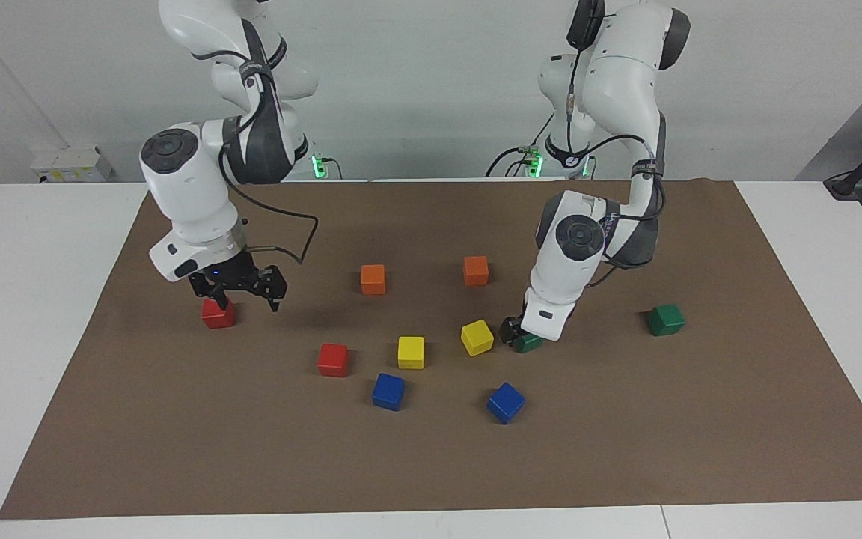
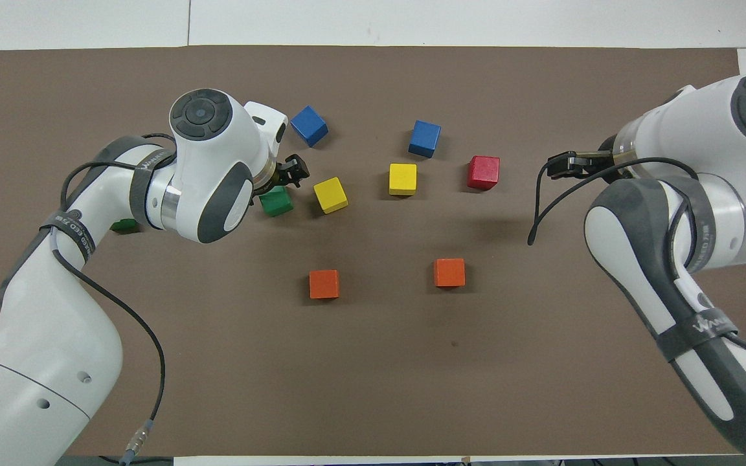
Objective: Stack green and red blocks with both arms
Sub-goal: 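Grasp the green cube with the left gripper while the right gripper reaches red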
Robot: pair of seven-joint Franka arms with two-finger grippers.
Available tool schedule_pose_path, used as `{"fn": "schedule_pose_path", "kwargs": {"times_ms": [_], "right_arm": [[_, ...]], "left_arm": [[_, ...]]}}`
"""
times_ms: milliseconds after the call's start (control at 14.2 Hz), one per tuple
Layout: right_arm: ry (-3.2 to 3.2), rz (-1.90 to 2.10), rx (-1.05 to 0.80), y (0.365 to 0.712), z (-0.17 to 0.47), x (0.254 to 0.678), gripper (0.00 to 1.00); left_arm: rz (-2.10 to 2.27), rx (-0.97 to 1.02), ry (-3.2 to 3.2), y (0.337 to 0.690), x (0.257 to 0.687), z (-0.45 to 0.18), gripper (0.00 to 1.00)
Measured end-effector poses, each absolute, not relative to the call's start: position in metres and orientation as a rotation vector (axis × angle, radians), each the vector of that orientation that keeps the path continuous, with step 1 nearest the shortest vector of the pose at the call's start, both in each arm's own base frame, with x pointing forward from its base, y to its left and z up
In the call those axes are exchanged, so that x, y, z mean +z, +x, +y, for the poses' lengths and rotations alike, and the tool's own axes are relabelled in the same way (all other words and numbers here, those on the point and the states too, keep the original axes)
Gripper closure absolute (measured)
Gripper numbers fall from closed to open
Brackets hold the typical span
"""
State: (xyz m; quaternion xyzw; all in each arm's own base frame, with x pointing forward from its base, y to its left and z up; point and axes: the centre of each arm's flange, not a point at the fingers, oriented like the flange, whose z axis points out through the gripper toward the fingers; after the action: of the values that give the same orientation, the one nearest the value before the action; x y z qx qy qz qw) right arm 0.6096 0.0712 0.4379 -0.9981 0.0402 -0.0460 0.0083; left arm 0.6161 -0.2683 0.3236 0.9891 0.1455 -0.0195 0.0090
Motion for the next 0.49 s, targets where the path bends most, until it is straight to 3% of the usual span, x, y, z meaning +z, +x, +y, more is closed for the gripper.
{"fn": "schedule_pose_path", "kwargs": {"times_ms": [494], "right_arm": [[-3.117, 0.099, -0.137, 0.616, 0.087, 0.441, 0.00]], "left_arm": [[0.459, -0.068, 3.089, 0.617, 0.312, -0.267, 0.00]]}}
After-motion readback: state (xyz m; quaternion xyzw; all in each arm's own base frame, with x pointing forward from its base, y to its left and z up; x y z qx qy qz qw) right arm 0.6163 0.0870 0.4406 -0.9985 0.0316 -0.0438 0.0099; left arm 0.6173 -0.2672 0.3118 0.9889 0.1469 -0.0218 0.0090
